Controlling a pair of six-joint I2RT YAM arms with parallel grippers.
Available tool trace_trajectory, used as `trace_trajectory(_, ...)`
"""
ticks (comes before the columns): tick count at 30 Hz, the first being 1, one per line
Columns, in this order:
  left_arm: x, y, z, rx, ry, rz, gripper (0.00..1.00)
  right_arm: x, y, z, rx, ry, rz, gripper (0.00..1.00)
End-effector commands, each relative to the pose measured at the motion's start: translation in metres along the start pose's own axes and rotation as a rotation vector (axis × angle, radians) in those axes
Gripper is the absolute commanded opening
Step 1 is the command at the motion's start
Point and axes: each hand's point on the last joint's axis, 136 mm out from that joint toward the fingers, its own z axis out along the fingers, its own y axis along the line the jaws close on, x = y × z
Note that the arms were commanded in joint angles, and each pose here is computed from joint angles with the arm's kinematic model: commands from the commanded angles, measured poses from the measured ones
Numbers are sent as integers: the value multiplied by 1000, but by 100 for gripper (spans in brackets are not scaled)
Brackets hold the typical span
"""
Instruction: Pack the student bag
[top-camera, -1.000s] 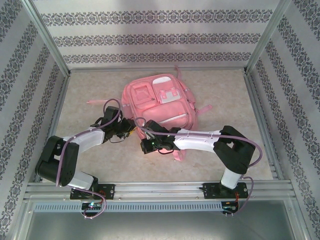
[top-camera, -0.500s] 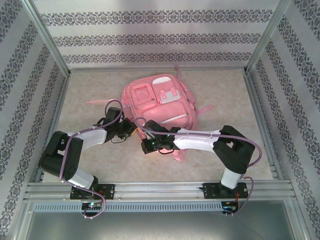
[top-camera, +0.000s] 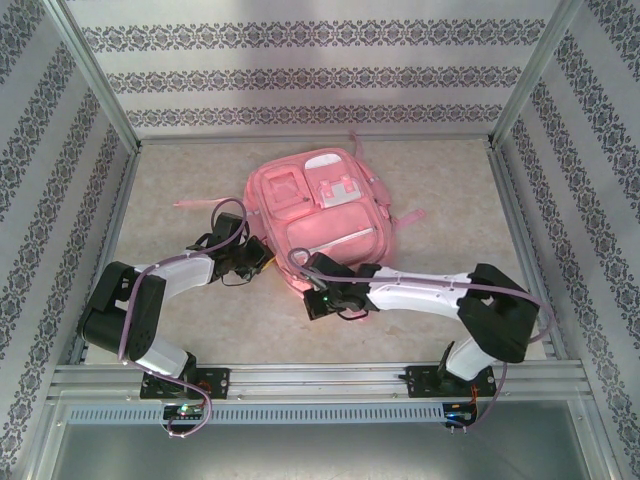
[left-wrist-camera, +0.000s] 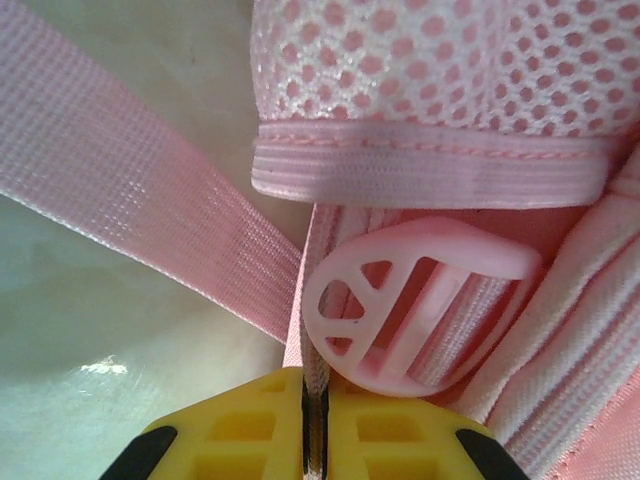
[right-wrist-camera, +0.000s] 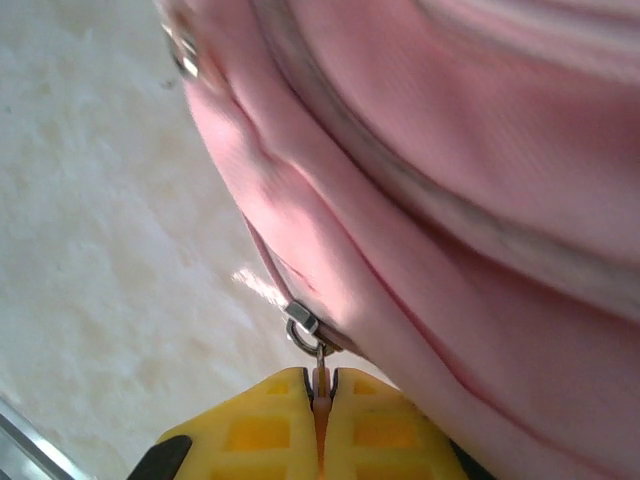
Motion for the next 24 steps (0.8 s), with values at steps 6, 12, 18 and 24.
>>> trace_trajectory(6, -27, 6, -14, -65, -96, 30, 15, 33, -19, -21, 38, 56, -29, 0)
trace_trajectory(12, -19, -9, -46, -98, -63, 134, 42, 12, 35, -34, -193, 4, -116, 0)
trace_trajectory(18, 15, 14, -82, -135, -16, 139, 60, -12, 76, -33, -292, -22, -189, 0)
trace_trajectory(24, 46, 20, -85, -51, 46, 69, 62, -29, 110, -14, -334, 20, -241, 0)
